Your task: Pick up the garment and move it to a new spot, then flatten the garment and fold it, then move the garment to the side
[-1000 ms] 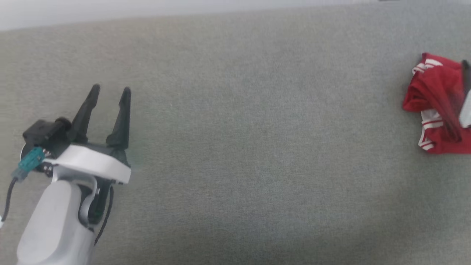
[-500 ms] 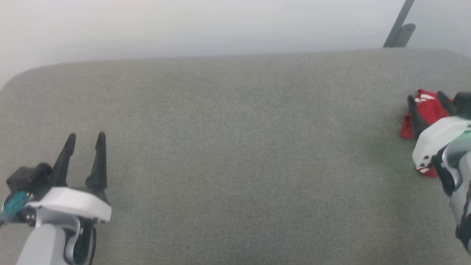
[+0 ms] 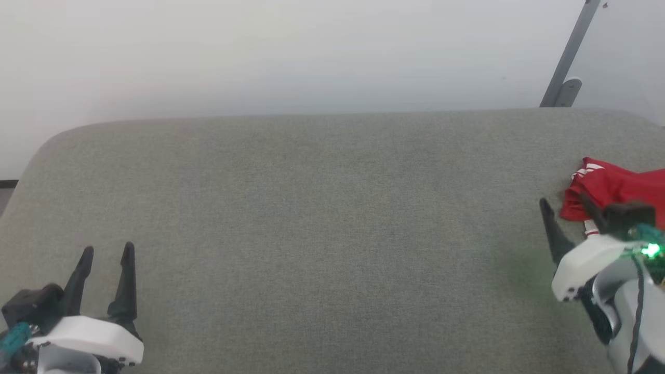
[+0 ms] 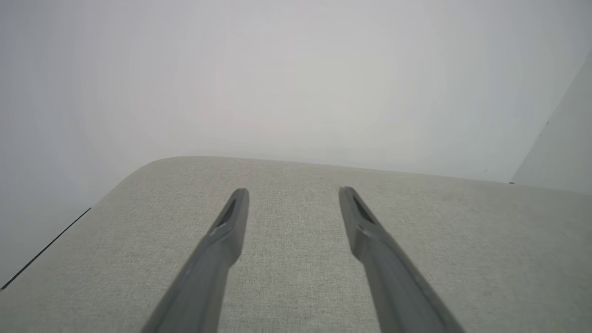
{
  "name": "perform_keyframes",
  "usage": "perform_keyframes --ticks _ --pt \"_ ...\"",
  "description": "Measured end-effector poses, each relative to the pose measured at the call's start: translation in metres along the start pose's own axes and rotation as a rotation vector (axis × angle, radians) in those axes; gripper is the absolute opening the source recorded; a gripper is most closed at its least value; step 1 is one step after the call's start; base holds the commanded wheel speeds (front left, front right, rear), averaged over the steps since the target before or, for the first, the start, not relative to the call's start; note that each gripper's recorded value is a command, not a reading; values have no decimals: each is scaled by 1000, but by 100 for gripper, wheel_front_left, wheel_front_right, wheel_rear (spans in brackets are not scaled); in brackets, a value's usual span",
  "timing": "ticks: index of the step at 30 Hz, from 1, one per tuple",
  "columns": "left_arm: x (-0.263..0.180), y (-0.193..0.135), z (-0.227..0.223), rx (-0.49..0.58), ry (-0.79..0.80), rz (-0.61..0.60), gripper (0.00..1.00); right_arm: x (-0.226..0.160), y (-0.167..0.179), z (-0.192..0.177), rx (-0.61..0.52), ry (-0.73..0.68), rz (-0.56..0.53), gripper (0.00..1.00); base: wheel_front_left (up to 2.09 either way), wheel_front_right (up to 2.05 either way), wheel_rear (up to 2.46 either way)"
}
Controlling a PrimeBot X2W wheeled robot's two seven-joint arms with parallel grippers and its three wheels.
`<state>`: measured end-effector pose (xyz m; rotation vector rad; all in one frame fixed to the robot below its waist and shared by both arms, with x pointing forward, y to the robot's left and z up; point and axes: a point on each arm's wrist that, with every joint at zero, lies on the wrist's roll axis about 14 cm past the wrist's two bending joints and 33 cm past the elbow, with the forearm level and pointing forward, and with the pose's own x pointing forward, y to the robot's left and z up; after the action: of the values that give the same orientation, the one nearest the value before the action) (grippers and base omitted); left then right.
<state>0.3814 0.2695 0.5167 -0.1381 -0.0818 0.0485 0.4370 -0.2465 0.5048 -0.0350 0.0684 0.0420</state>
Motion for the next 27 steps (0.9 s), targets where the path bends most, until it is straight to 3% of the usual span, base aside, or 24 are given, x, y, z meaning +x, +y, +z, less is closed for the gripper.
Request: perform_keyframes --ticks 27 --pt "-14 1 -14 7 41 4 100 -45 20 -24 98 7 -18 100 0 0 0"
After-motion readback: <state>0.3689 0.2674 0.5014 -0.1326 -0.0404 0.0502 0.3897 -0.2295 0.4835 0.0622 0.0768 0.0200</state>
